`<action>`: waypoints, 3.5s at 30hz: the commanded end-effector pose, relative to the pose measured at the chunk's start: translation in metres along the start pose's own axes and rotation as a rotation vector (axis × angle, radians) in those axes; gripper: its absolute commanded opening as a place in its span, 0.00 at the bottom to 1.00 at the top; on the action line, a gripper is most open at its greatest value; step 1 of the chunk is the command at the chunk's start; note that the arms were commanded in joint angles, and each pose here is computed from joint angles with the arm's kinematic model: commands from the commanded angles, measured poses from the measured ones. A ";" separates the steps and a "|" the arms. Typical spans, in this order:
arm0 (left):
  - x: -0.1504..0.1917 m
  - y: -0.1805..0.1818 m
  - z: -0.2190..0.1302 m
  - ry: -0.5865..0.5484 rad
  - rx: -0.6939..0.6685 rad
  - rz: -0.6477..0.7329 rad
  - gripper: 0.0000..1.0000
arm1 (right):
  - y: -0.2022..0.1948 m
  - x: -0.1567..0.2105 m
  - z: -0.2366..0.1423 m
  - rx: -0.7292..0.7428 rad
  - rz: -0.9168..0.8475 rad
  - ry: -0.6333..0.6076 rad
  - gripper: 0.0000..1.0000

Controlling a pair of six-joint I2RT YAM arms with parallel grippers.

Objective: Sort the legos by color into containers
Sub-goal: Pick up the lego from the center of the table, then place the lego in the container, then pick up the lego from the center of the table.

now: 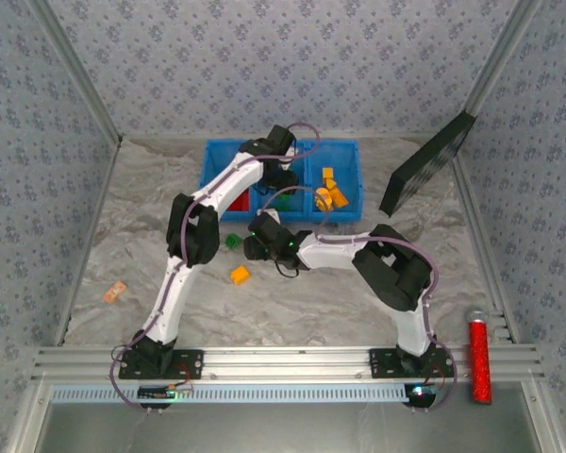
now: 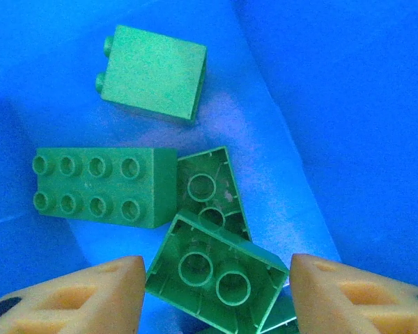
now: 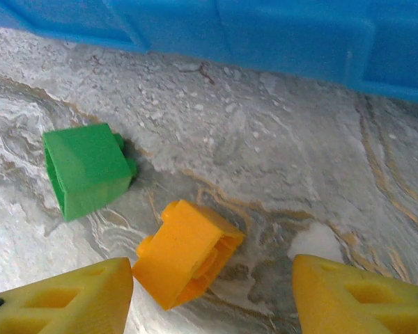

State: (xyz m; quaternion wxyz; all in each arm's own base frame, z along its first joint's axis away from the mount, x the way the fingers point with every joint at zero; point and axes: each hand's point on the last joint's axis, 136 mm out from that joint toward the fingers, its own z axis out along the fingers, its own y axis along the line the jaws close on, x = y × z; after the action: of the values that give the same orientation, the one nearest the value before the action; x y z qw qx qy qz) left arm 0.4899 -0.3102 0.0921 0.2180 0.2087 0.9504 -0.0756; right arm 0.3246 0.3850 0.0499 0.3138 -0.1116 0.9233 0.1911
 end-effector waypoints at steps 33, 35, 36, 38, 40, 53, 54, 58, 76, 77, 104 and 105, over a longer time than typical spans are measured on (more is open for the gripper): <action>-0.012 0.005 -0.195 -0.271 0.016 -0.006 0.63 | -0.023 -0.011 -0.024 0.071 -0.098 0.109 0.24; -0.005 0.009 -0.201 -0.272 0.011 -0.015 0.63 | -0.027 -0.021 -0.046 0.074 -0.113 0.096 0.23; 0.000 0.012 -0.202 -0.265 0.005 -0.018 0.63 | -0.030 -0.027 -0.058 0.076 -0.119 0.084 0.23; 0.012 0.017 -0.204 -0.252 -0.011 -0.022 0.63 | -0.036 -0.038 -0.081 0.084 -0.134 0.058 0.23; 0.025 0.022 -0.207 -0.240 -0.026 -0.029 0.64 | -0.048 -0.052 -0.104 0.110 -0.150 0.030 0.23; 0.133 0.049 -0.187 -0.035 -0.135 -0.041 0.68 | -0.172 -0.128 -0.128 0.276 -0.021 -0.080 0.25; 0.141 0.049 -0.184 -0.017 -0.137 -0.046 0.68 | -0.181 -0.130 -0.120 0.274 0.000 -0.075 0.25; 0.169 0.054 -0.170 0.042 -0.149 -0.053 0.69 | -0.199 -0.137 -0.095 0.232 0.016 -0.063 0.25; 0.201 0.066 -0.100 0.173 -0.194 -0.017 0.73 | -0.237 -0.128 -0.047 0.239 0.002 0.068 0.45; 0.202 0.067 -0.097 0.176 -0.194 -0.024 0.73 | -0.238 -0.129 -0.048 0.240 0.002 0.069 0.46; 0.210 0.063 -0.032 0.245 -0.109 -0.047 0.67 | -0.160 -0.121 -0.151 0.117 -0.104 -0.007 0.70; 0.212 0.064 -0.030 0.252 -0.110 -0.051 0.67 | -0.158 -0.118 -0.152 0.118 -0.108 -0.004 0.70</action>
State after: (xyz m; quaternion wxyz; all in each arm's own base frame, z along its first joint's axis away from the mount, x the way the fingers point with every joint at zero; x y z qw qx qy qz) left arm 0.3281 -0.1658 0.0252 0.1093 0.1790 0.9777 0.0104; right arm 0.4037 0.1896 0.1931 0.3475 -0.1300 0.9203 0.1245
